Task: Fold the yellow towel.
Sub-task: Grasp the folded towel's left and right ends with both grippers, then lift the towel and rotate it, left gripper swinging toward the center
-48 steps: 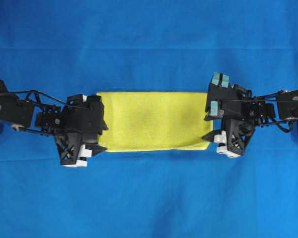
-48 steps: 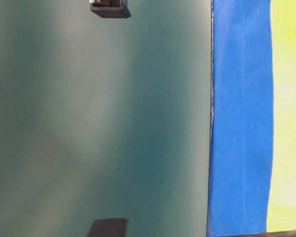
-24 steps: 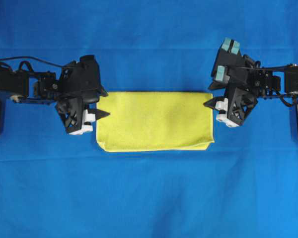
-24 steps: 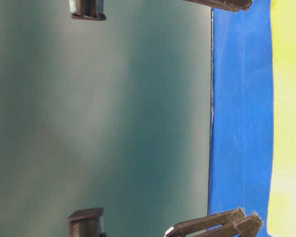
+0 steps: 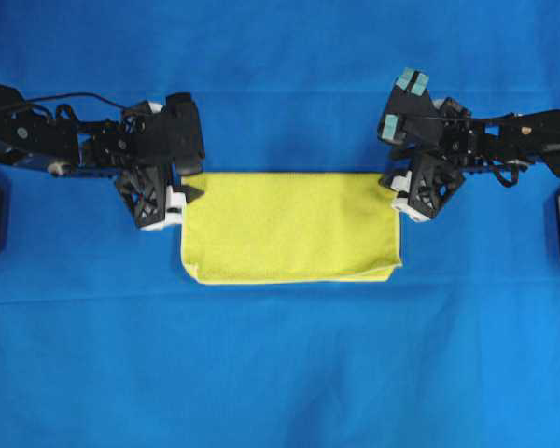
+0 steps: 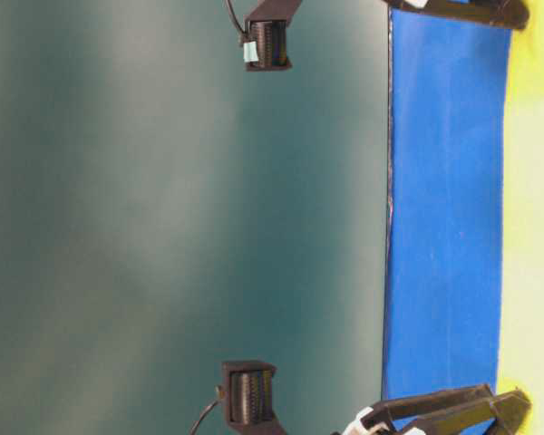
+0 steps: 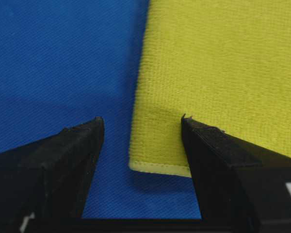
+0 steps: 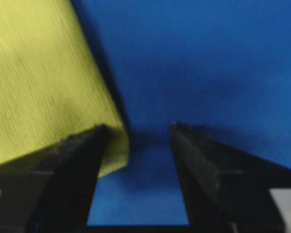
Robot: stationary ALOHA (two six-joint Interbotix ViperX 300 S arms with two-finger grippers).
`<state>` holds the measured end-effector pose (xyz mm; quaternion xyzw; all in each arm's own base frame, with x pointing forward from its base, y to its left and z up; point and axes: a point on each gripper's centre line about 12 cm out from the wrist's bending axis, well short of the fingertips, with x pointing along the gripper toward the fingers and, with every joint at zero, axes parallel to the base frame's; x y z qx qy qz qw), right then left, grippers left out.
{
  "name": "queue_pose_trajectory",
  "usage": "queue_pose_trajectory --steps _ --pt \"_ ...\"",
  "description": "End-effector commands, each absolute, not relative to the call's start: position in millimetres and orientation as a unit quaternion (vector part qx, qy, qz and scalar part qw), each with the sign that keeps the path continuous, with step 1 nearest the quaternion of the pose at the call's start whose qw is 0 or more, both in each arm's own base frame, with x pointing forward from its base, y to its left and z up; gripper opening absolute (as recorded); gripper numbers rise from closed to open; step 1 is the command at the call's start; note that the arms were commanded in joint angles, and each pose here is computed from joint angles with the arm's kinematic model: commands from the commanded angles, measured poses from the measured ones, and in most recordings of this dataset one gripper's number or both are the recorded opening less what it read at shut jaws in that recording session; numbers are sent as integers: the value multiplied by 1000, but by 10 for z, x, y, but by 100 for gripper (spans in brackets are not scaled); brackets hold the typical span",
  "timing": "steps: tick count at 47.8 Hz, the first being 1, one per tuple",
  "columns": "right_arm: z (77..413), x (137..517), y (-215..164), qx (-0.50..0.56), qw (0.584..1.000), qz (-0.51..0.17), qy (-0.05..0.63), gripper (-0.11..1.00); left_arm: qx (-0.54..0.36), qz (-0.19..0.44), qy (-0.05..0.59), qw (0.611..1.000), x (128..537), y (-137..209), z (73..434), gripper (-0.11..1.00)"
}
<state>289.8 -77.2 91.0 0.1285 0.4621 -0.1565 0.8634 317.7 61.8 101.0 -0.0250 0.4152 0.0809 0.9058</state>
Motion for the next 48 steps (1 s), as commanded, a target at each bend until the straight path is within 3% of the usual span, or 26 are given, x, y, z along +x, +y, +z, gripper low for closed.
queue_pose_trajectory --steps 1,8,13,22,24,36,48 --pt "926 2929 -789 131 865 -158 457 60 -24 83 404 911 3205 634 1064 61" --pt "934 2935 -786 130 866 -158 456 59 -24 82 409 908 3185 630 1047 60" --pt "937 2943 -774 124 867 -153 457 54 -25 82 419 904 3170 626 1033 53" --pt "948 2945 -697 118 866 -144 464 6 -27 78 441 893 3137 608 1004 7" --pt "955 2939 -687 118 866 -143 464 2 -27 78 442 893 3139 609 1006 1" --pt "1077 2922 -690 119 874 -145 449 2 -27 79 428 900 3193 619 1117 1" --pt "1474 2845 -704 118 878 -159 436 2 -29 77 402 912 3315 597 1554 1"
